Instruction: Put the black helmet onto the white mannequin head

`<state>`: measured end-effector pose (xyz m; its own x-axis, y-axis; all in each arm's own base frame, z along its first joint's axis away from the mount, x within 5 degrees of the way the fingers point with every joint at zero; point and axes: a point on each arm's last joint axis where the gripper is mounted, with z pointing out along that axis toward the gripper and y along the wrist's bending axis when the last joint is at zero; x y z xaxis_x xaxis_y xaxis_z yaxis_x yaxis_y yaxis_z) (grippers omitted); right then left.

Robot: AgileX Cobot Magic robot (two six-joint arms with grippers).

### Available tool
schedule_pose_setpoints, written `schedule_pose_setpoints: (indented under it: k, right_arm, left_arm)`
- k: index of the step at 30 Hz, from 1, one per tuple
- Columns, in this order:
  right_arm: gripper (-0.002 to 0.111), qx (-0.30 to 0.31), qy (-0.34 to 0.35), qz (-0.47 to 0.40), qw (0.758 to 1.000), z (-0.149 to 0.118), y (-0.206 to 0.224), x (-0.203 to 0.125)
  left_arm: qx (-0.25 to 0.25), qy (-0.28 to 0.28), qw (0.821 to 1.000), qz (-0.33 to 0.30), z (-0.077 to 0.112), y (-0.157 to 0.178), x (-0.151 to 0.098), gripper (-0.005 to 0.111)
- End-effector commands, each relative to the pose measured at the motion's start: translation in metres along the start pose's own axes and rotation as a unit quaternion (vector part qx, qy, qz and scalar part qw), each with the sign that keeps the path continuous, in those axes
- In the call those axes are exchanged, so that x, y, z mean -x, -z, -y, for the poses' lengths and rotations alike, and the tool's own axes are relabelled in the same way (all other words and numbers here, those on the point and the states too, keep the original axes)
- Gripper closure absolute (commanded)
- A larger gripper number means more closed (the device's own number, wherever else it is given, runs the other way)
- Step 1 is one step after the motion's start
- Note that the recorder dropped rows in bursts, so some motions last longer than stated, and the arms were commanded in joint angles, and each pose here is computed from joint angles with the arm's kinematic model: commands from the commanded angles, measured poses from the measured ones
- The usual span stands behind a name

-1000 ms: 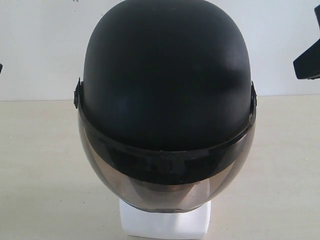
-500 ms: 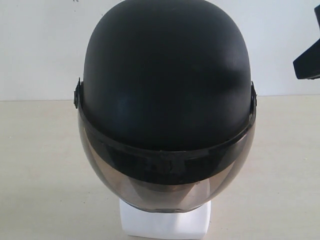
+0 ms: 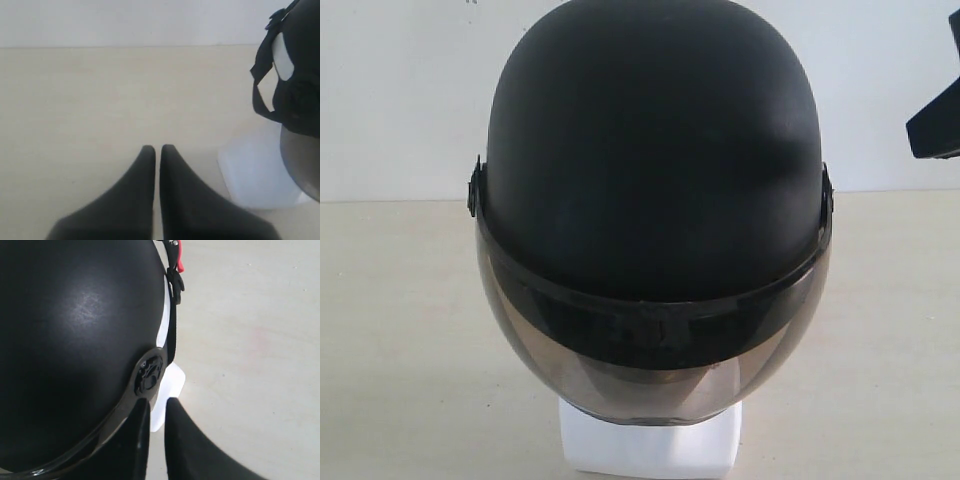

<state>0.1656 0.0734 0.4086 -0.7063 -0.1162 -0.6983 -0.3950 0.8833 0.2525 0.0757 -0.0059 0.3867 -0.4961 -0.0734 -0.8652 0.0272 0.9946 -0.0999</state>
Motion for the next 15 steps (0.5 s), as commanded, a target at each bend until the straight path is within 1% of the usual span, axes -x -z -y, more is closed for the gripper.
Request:
schedule_pose_setpoints:
  k: [1,3,6,15]
  right_arm:
    - [0.096,-0.003,0.004,0.007,1.000,0.000,0.001,0.000]
    - [0.096,-0.003,0.004,0.007,1.000,0.000,0.001,0.000]
    - [0.096,-0.003,0.004,0.007,1.000,0.000,0.001,0.000]
    - [0.096,-0.001,0.003,0.007,1.000,0.000,0.001,0.000]
  left_arm:
    - [-0.057,0.033,0.995,0.072,0.007,-0.010,-0.008,0.102]
    - [-0.077,0.045,0.991,0.101,0.009,-0.015,-0.014,0.102]
    - [-0.085,0.048,0.987,0.127,0.008,-0.019,-0.024,0.102]
    - [-0.086,0.047,0.987,0.126,0.004,-0.029,-0.055,0.102]
